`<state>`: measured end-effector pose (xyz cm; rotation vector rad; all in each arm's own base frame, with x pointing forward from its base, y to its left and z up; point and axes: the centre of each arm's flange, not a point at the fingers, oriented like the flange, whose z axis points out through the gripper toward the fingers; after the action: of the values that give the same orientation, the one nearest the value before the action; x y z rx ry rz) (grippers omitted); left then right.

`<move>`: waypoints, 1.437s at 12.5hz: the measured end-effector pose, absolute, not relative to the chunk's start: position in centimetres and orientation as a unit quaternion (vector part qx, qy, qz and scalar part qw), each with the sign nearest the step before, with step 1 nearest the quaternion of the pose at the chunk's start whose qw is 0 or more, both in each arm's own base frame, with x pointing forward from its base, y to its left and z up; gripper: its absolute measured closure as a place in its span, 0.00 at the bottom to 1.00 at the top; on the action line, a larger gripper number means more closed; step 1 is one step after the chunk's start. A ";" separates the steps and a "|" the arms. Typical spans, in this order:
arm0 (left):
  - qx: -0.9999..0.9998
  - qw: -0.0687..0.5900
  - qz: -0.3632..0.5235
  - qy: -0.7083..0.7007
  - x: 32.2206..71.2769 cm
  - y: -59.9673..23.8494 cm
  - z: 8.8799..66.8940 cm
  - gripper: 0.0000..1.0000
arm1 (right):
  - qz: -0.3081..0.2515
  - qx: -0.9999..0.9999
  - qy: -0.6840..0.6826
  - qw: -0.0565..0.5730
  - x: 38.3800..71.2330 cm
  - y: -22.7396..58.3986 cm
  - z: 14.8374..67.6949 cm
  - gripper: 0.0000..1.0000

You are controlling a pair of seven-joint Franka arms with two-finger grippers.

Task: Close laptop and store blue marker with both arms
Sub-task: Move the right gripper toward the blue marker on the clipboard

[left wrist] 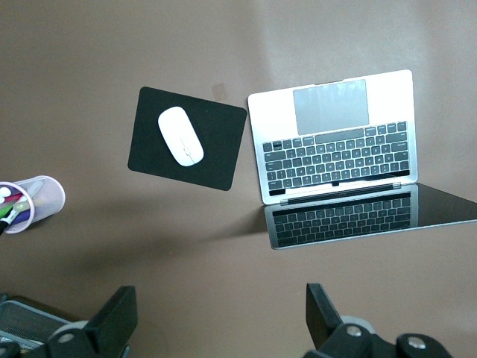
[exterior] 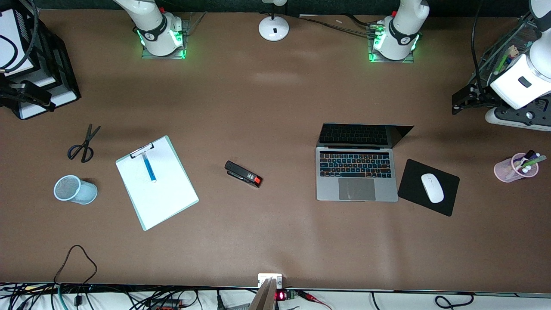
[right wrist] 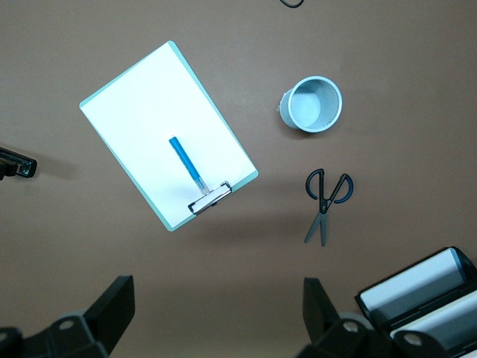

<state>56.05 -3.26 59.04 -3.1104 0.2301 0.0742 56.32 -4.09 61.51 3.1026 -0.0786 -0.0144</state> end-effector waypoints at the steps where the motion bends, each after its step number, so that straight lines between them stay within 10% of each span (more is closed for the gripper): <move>1: -0.997 0.011 0.024 0.074 56.1 -3.3 59.0 0.00 | -0.004 0.999 -0.025 0.019 56.3 -4.1 61.6 0.00; 18: -0.997 0.008 0.022 0.076 57.6 -3.7 58.9 0.00 | -0.036 0.999 -0.005 0.003 62.3 -0.8 51.0 0.00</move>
<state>57.59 -3.71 58.93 -3.1166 0.2392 0.0694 62.29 -0.83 51.03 3.1344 -0.0151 -0.1131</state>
